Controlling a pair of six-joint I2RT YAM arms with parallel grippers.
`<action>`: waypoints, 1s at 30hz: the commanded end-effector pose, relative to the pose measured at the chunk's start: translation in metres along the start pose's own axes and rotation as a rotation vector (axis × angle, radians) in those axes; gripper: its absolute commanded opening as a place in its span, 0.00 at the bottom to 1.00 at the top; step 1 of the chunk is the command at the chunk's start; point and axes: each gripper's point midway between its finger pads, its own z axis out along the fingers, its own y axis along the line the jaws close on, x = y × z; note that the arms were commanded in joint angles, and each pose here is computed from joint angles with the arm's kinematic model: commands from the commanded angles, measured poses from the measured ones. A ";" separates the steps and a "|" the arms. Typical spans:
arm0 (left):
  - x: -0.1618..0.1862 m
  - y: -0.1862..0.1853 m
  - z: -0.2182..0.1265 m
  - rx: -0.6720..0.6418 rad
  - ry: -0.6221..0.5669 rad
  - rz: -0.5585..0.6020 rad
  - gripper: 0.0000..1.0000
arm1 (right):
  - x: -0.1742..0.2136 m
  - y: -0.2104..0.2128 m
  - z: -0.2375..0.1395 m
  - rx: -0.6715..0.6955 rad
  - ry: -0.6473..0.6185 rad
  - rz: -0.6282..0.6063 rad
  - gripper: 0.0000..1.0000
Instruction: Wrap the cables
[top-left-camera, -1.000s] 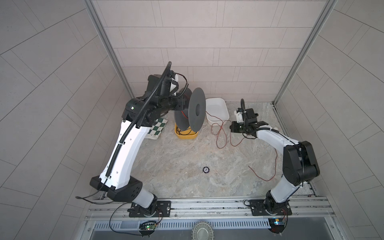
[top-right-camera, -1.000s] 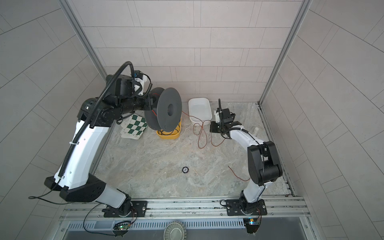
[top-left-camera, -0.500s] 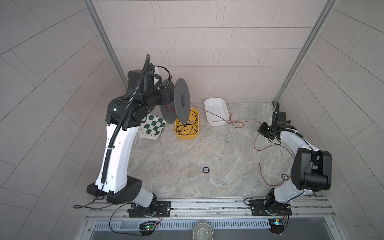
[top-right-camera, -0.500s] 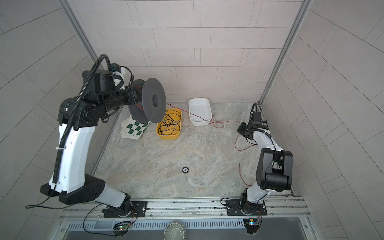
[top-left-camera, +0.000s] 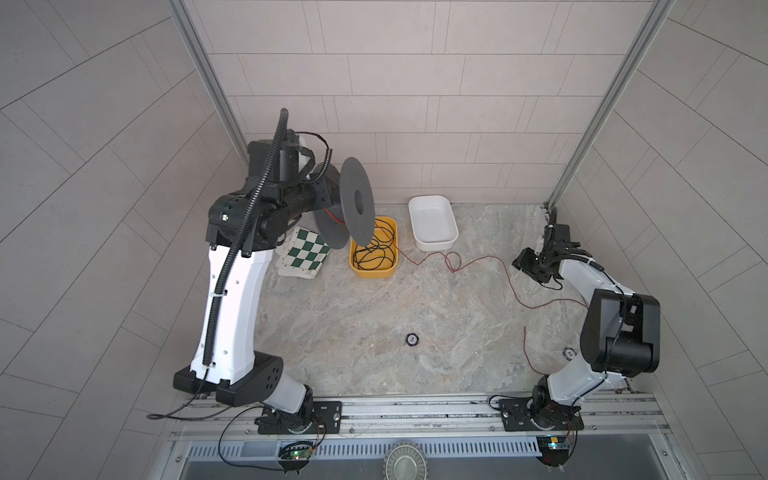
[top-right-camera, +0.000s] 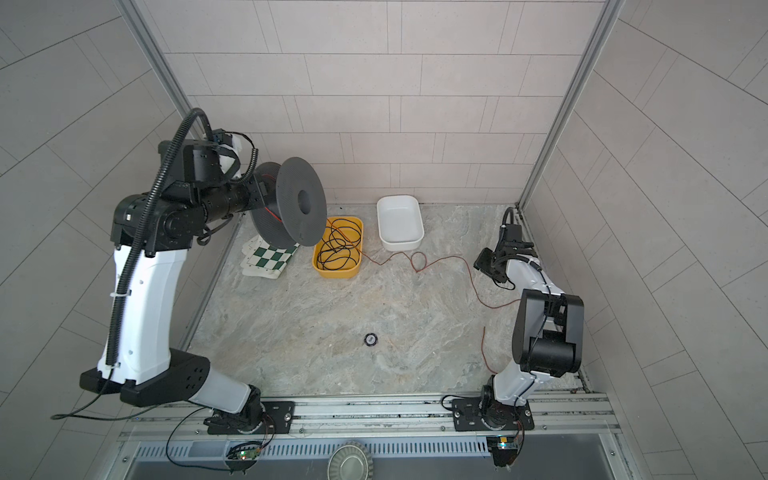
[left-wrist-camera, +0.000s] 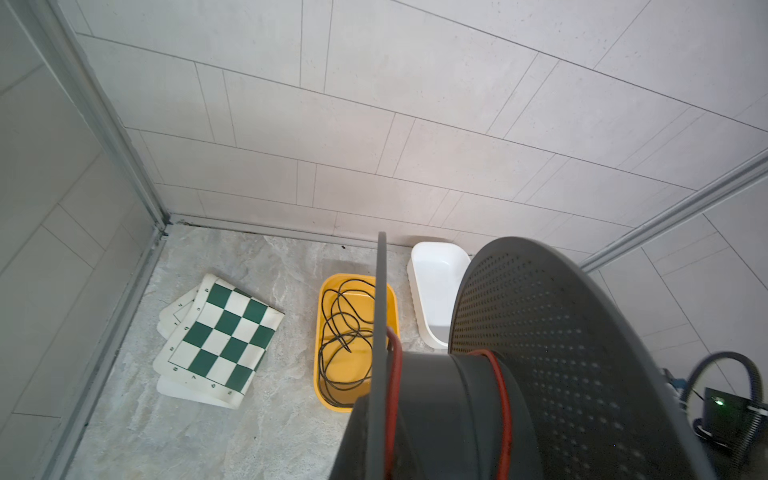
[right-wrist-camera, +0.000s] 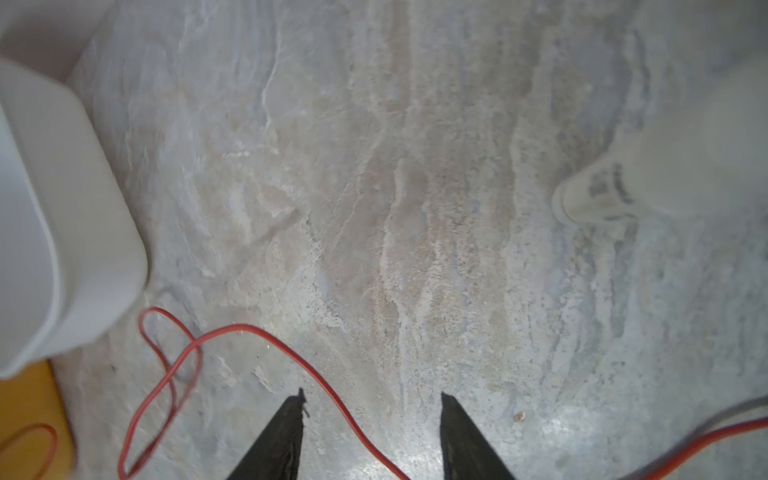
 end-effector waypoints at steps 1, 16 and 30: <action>-0.018 -0.014 -0.014 0.076 -0.078 -0.040 0.00 | -0.001 0.025 -0.017 -0.017 -0.045 -0.128 0.65; -0.009 -0.029 -0.002 0.163 -0.024 -0.087 0.00 | 0.050 0.189 -0.068 -0.550 -0.300 -0.577 0.88; -0.006 -0.037 -0.001 0.207 0.000 -0.107 0.00 | 0.123 0.270 -0.064 -0.809 -0.372 -0.894 0.85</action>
